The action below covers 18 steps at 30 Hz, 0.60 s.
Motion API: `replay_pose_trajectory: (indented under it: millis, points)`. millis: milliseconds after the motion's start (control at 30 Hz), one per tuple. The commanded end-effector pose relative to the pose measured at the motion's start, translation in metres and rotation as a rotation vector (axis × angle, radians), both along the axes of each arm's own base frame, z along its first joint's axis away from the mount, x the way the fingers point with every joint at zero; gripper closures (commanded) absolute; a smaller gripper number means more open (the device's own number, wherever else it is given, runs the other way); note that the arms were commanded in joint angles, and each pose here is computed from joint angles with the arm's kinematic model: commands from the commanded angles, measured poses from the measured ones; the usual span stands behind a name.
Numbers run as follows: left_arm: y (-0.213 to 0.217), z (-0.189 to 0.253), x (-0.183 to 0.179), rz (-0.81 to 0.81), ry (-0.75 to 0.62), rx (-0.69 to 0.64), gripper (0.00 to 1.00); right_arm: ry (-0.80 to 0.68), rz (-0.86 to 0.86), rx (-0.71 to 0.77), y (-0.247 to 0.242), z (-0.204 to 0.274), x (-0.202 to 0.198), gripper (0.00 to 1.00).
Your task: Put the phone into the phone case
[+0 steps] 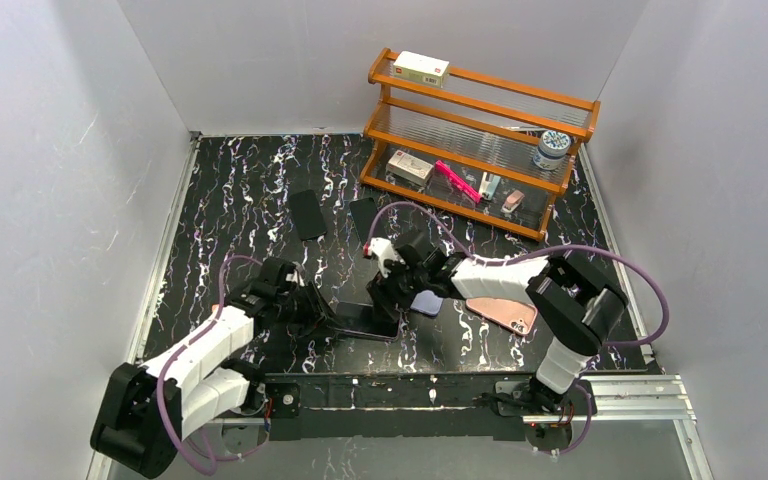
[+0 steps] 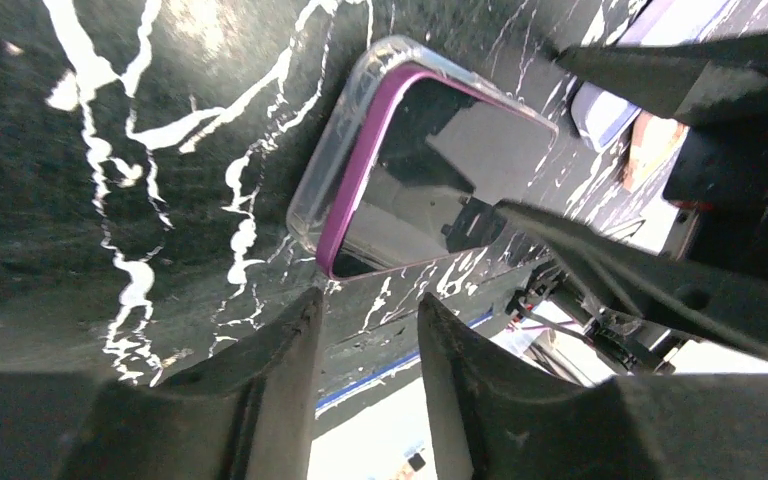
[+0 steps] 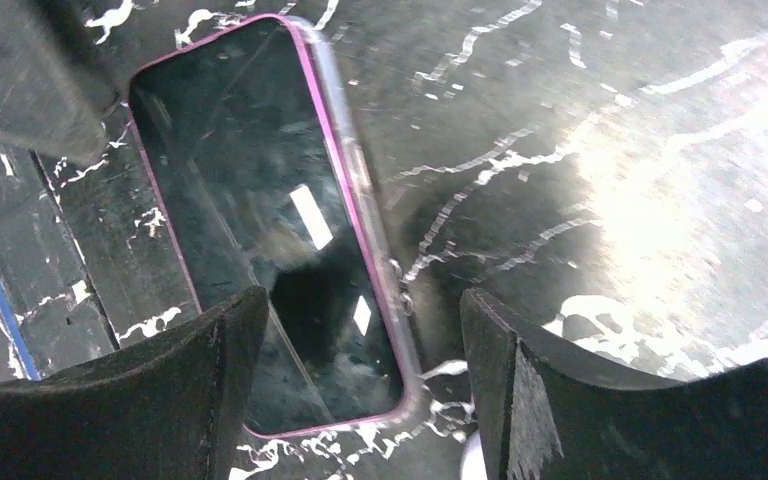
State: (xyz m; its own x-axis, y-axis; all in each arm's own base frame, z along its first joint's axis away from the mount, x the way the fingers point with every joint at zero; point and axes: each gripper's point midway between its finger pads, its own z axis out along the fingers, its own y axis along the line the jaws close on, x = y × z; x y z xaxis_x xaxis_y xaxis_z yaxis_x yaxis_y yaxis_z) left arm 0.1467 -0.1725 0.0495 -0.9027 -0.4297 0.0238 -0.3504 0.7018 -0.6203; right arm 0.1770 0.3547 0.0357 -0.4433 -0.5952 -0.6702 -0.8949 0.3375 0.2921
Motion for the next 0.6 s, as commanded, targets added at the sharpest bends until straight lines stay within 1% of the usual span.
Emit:
replay_pose_trajectory:
  millis: [0,133,267,433,567]
  points:
    - [-0.01,0.002,0.001,0.042,-0.018,-0.025,0.67,0.136,-0.049,0.068,-0.007,0.015,-0.003,0.22]
    - [-0.015,-0.001,0.001,0.049,-0.018,-0.043,0.72,0.187,-0.051,0.095,-0.009,0.017,-0.005,0.22]
    - [-0.027,-0.009,0.002,0.079,-0.013,-0.128,0.8,0.243,-0.081,0.07,-0.009,0.011,-0.005,0.24]
    - [-0.023,-0.023,0.009,0.049,-0.018,-0.053,0.83,0.371,-0.115,0.062,-0.008,0.004,-0.019,0.27]
    - [-0.023,-0.022,0.026,0.016,-0.06,0.004,0.83,0.452,-0.123,0.084,-0.005,0.008,-0.028,0.27]
